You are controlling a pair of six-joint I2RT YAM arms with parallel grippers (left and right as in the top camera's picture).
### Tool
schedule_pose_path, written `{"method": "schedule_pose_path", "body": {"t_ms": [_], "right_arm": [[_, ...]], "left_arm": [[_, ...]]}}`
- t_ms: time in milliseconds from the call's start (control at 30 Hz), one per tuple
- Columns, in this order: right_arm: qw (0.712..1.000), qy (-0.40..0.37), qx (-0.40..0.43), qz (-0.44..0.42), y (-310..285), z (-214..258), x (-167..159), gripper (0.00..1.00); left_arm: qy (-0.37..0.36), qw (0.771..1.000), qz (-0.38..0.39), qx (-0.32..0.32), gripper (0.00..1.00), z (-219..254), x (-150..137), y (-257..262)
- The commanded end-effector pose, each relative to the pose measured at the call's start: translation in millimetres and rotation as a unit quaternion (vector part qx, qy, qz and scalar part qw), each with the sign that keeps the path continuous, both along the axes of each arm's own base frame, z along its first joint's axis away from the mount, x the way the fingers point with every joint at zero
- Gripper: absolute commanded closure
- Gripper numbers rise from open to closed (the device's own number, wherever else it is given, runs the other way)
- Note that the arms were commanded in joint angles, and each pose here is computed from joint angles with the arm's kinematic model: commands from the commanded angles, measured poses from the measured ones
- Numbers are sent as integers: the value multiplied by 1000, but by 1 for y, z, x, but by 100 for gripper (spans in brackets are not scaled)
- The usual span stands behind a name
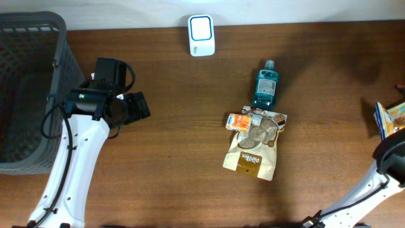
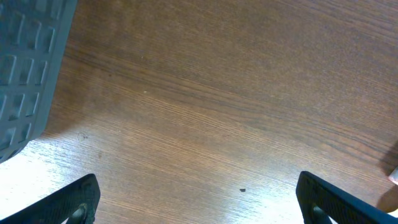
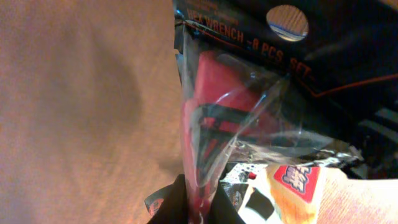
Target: Scan the item barcode
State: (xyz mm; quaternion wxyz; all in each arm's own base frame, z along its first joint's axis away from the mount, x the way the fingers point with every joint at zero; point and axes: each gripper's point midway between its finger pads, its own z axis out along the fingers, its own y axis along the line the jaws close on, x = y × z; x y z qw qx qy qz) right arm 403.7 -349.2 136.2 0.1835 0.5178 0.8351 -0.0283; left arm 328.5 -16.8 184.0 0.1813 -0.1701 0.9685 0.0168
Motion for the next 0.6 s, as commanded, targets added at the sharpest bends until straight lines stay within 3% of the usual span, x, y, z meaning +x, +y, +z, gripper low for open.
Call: {"method": "schedule_pose_path", "body": {"t_ms": [0,33,100,233,267,567], "right_arm": [[999,32,11,24,3,-29,0,88],[999,36,13,24,3,-34,0,87],[999,43,19,26,4,-43,0,75],[998,52,28,26,7,-48,-3,28],[998,52,28,26,8,-45,-4,21],[980,-119,108,116,80,48,42,17]], "left_arm": [[-13,1000,9,2,1,7,1,2],[-13,1000,9,2,1,7,1,2],[-13,1000,9,2,1,7,1,3],[-13,1000,11,2,1,7,1,4],[-13,1000,11,2,1,7,1,4],[-13,1000,11,2,1,7,1,4]]}}
